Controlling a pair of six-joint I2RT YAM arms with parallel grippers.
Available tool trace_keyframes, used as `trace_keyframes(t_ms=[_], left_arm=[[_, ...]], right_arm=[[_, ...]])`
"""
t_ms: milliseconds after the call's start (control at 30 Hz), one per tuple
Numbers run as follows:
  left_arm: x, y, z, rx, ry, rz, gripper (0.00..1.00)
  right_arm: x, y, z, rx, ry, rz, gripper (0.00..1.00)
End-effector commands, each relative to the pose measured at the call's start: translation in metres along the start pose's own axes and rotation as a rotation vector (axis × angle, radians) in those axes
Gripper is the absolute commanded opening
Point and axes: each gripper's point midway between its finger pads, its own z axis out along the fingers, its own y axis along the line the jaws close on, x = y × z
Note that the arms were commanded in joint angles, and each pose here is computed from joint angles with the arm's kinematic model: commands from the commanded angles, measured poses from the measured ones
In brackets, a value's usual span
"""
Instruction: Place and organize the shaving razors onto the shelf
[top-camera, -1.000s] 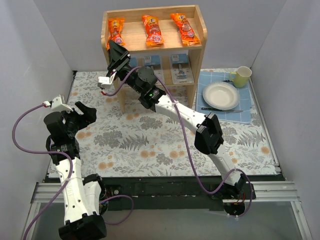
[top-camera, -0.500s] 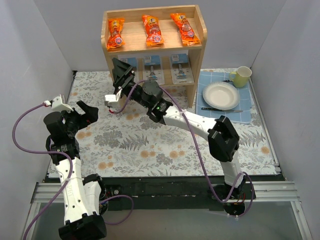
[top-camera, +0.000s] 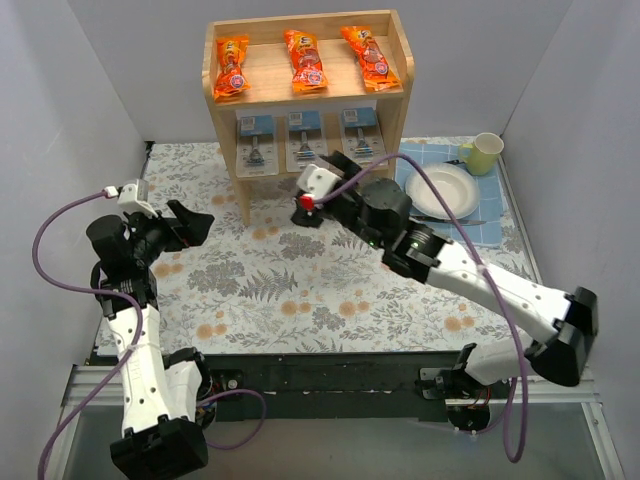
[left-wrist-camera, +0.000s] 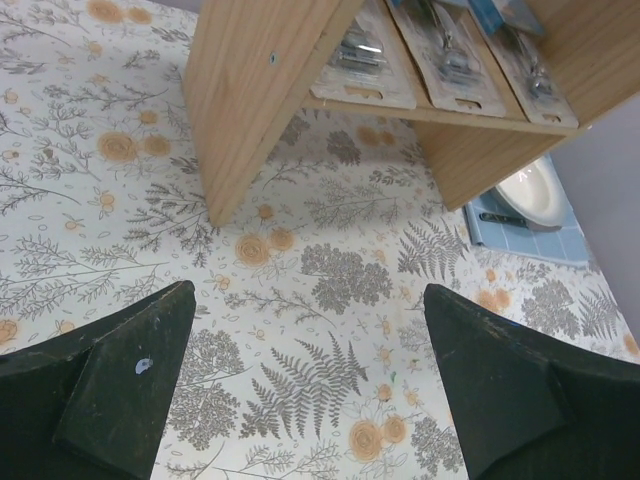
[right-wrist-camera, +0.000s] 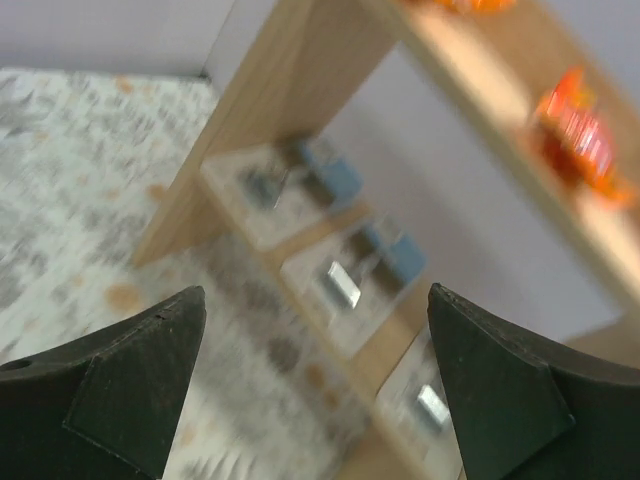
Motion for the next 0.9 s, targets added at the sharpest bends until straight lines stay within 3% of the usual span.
trace_keyframes(t_ms=[0,233,500,633,867], left_arm=[[0.003,-0.004,0.001,0.046,0.045,0.078,0.98],[0.016,0.012,0.013,0.038,0.14,0.1,0.98],[0.028,0.018,0.019,0.095,0.276,0.164,0.98],[0.032,0.033,0.022,0.045,0.328,0.17,0.98],[0.02,0.031,0.03,0.06,0.294,0.144,0.98]], right_arm=[[0.076,0.058,-0.07,-0.119,0.266,0.315,0.99],[0.109,0.061,-0.125,-0.036,0.455,0.474,0.99],[0.098,0.037,-0.151,-0.007,0.428,0.404,0.99],[0.091,0.032,-0.155,-0.01,0.381,0.387,0.99],[0.084,0.029,-0.162,-0.035,0.374,0.374,0.99]])
